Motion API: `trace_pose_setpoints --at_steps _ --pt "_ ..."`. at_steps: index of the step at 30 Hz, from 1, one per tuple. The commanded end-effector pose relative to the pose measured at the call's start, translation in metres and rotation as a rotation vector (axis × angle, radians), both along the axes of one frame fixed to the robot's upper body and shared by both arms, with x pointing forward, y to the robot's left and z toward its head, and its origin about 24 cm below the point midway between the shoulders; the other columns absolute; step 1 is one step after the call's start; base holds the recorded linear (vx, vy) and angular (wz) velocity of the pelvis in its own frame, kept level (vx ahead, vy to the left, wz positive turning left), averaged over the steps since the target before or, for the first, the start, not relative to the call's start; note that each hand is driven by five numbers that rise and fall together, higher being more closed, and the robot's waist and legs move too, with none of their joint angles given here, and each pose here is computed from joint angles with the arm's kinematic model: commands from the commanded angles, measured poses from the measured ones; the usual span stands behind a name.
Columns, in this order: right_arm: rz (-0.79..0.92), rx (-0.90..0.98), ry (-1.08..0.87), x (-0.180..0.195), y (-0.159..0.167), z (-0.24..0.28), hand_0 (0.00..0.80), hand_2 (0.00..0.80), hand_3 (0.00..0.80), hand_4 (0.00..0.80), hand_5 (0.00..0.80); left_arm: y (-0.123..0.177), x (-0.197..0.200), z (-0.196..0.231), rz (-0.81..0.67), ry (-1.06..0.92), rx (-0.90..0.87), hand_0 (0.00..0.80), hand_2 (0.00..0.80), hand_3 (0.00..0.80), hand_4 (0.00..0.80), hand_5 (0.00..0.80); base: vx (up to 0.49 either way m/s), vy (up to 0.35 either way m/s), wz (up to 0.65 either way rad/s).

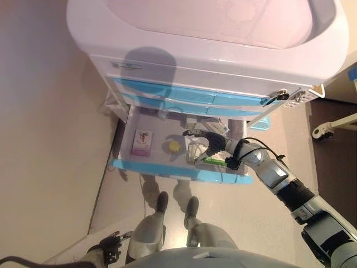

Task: Open the drawer and pick up the medicine

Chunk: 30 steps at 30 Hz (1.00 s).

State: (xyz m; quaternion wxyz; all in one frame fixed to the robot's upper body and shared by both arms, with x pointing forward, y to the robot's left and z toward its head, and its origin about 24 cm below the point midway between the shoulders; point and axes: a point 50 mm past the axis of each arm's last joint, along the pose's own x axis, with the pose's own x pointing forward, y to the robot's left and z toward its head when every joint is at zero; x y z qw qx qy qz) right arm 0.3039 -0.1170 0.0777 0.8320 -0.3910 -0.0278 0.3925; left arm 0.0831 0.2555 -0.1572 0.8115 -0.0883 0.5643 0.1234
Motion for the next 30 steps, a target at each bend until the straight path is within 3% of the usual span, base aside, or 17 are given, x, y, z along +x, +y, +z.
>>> trace_pose_setpoints --at_steps 1,22,30 --pt "0.056 -0.001 -0.133 -0.002 0.023 0.011 0.000 0.000 0.000 0.000 0.000 -0.007 -0.006 -0.004 -0.018 0.047 -0.009 0.000 0.000 0.000 0.000 0.000 -0.009 0.003 0.06" --pt "0.002 -0.182 -0.435 0.022 0.043 0.012 0.000 0.000 0.000 0.000 0.000 -0.023 0.015 -0.003 -0.083 -0.003 -0.032 0.000 0.000 0.000 0.000 0.000 -0.005 0.003 0.05" --pt "0.017 -0.224 -0.416 0.025 0.051 0.010 0.000 0.000 0.000 0.000 0.000 -0.024 0.021 -0.002 -0.097 -0.019 -0.034 0.000 0.000 0.000 0.000 0.000 -0.003 -0.002 0.04"
